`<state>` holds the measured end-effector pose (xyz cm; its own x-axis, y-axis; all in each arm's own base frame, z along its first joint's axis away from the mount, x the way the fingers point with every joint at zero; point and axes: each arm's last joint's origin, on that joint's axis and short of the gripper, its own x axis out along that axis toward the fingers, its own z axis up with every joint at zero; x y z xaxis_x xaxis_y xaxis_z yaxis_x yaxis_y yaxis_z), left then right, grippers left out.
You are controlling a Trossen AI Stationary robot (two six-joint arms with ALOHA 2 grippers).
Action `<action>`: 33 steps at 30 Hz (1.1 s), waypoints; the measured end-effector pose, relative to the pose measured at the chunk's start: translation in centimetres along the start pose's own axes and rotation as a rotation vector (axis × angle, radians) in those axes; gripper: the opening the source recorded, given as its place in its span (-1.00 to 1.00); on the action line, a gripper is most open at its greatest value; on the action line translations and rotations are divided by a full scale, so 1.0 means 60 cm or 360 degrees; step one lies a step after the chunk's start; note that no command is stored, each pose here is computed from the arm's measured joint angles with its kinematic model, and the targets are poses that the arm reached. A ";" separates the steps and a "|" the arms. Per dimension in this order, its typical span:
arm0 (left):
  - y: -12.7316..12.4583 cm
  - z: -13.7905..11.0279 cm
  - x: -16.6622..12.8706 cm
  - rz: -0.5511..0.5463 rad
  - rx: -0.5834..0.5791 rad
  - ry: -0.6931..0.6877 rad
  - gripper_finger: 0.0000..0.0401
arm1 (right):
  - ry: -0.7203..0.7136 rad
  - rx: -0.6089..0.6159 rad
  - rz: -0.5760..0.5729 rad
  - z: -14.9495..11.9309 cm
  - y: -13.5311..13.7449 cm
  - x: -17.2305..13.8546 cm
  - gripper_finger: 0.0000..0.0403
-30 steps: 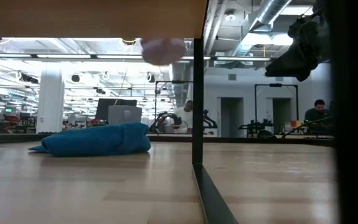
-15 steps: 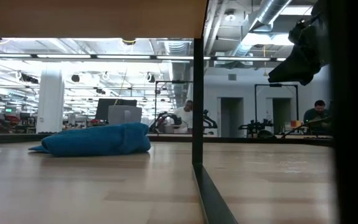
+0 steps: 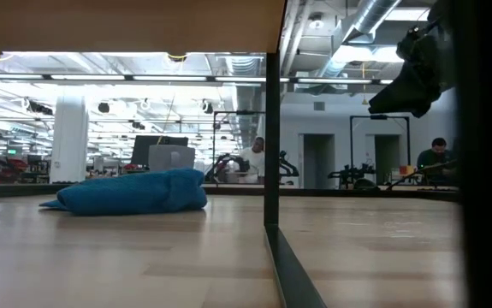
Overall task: Stack small to large cups/mugs on shelf
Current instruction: Put the violet cup on the shelf
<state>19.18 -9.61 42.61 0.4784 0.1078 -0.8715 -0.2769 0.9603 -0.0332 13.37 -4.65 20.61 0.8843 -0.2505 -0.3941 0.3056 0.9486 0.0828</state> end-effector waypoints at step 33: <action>-0.089 -0.225 -0.003 -0.0081 -0.0278 0.0219 -0.95 | -0.0023 0.0403 0.0005 0.002 0.000 0.000 -0.12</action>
<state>9.31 -18.22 36.30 0.3807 0.0130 -0.9246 -0.4011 0.9033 -0.1525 13.42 -4.67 20.74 0.8896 -0.2522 -0.3807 0.3801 0.8711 0.3110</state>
